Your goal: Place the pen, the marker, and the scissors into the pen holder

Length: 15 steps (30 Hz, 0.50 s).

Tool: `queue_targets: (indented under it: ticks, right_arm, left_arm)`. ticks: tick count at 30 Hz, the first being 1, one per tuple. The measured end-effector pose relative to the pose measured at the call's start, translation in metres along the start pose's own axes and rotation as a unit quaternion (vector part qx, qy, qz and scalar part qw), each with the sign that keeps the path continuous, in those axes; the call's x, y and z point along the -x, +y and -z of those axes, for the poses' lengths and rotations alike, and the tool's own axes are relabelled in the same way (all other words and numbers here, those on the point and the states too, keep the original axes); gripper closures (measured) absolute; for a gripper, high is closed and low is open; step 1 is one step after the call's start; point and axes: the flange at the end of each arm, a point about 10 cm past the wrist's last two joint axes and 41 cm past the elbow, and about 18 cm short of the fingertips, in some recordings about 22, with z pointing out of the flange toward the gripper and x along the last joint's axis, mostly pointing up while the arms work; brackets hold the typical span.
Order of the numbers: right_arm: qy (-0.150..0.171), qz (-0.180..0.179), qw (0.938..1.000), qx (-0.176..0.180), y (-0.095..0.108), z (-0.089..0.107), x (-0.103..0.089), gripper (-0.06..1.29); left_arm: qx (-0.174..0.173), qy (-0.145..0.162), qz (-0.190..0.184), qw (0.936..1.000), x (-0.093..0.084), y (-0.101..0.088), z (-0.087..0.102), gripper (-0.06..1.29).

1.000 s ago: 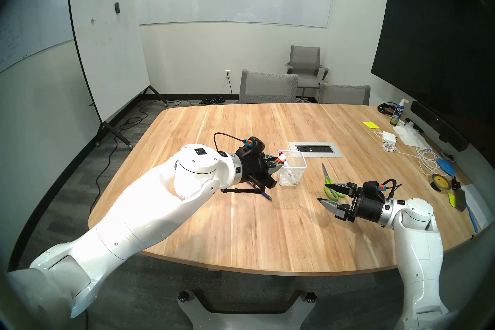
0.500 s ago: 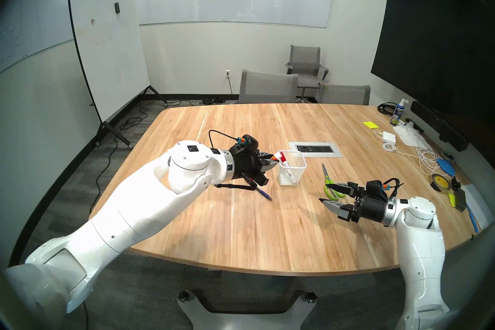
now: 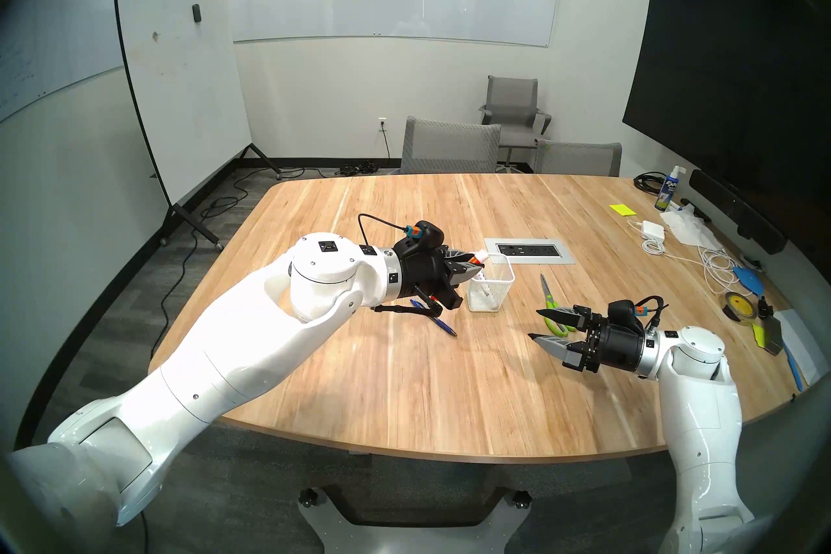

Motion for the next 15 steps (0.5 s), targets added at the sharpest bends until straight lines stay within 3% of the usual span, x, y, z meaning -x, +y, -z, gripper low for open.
queue_targets:
  ticks: [15]
  right_arm:
    - [0.024,-0.008,0.9993,-0.027,-0.012,-0.024,-0.011,0.01]
  left_arm:
    - [0.004,0.043,0.033,0.9985,-0.007,0.011,-0.007,1.04]
